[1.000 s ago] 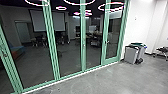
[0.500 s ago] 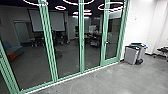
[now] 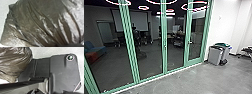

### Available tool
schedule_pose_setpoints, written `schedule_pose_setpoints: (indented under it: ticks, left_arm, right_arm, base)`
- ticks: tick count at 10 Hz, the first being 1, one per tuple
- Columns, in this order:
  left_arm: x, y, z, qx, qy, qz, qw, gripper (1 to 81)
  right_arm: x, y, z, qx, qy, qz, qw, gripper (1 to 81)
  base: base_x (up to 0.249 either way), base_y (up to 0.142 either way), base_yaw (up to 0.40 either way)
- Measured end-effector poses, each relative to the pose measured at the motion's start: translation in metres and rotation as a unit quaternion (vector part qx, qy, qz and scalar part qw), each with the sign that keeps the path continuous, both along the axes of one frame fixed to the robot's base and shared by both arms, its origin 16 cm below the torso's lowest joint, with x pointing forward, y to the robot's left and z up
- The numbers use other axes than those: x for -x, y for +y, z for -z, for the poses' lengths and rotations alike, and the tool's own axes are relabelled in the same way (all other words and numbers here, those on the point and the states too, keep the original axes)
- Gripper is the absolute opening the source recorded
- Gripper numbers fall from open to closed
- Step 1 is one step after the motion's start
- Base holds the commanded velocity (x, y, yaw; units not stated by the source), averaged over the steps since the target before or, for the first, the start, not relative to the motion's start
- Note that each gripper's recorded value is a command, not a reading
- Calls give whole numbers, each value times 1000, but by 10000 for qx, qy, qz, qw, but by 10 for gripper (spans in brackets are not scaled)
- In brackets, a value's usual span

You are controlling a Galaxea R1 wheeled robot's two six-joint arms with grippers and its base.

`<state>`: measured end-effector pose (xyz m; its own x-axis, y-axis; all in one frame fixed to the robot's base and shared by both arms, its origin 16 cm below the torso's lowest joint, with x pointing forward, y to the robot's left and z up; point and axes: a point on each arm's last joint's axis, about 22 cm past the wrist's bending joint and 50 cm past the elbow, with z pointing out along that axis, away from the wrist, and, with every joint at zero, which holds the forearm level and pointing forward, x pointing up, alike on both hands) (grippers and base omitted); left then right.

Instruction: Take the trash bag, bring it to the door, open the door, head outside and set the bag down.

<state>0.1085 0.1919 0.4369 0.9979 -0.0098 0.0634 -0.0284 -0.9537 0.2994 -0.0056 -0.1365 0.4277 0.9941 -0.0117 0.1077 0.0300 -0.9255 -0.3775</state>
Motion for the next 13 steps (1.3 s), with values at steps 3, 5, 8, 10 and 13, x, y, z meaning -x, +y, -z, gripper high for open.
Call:
schedule_pose_setpoints:
  ticks: [3, 5, 8, 10, 13]
  left_arm:
    - [0, 0, 0, 1, -3, -2, 10000, 10]
    - [0, 0, 0, 1, -3, -2, 10000, 10]
    - [1, -4, 0, 24, 5, 5, 10000, 10]
    - [0, -4, 0, 23, -3, 3, 10000, 10]
    - [0, -4, 0, 22, 1, 3, 10000, 10]
  right_arm:
    - [0, 0, 0, -2, 0, 0, 10000, 811]
    - [0, 0, 0, -1, -2, -6, 10000, 811]
    - [0, 0, 0, -2, 2, -1, 10000, 811]
    - [0, 0, 0, -2, 1, -3, 10000, 811]
    - [0, 0, 0, 0, 2, -1, 10000, 811]
  base:
    - [137, -88, 0]
    - [153, -88, 0]
    - [155, -88, 0]
    - [156, -88, 0]
    - [155, -89, 0]
